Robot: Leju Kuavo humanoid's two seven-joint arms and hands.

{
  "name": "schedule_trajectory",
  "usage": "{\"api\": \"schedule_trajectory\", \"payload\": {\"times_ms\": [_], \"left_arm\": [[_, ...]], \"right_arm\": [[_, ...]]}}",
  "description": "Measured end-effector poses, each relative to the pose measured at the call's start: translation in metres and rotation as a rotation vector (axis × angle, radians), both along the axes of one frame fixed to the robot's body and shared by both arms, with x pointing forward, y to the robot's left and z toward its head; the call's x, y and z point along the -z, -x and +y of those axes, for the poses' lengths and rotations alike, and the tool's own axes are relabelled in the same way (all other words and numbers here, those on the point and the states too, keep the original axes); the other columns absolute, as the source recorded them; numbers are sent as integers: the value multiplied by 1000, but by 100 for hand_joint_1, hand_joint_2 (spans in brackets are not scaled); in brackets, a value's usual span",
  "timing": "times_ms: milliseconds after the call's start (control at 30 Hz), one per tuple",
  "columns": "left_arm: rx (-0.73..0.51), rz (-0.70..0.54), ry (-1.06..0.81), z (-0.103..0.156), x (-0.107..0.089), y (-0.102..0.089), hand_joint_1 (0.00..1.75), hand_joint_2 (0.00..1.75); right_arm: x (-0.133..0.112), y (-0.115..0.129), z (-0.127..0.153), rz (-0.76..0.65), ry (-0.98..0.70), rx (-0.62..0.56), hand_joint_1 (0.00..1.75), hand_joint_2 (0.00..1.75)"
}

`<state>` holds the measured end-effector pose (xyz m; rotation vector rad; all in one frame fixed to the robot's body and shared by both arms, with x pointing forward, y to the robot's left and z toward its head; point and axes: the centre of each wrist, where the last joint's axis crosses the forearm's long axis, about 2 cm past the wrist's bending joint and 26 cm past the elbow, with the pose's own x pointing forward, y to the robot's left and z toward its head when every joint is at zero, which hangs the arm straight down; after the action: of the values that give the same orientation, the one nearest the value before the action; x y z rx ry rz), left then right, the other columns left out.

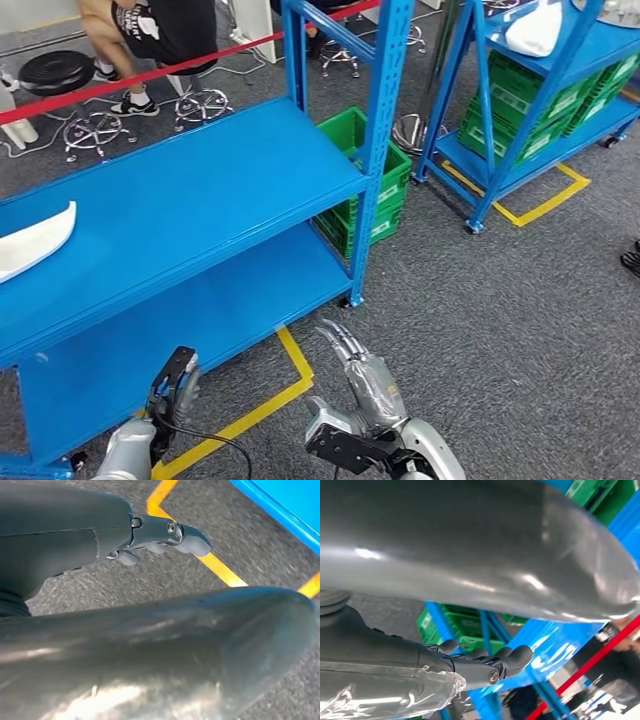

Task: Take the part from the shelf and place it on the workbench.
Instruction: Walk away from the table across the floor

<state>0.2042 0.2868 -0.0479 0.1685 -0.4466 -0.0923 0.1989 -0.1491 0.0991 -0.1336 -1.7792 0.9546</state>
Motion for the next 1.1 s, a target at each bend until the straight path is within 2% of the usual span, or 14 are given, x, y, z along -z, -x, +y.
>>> {"api": "schedule_trajectory", "payload": {"times_ms": [1100], "left_arm": [[-15,10,2,2,1,1,0,0]], "right_arm": [[1,-1,-3,4,8,10,0,0]]}}
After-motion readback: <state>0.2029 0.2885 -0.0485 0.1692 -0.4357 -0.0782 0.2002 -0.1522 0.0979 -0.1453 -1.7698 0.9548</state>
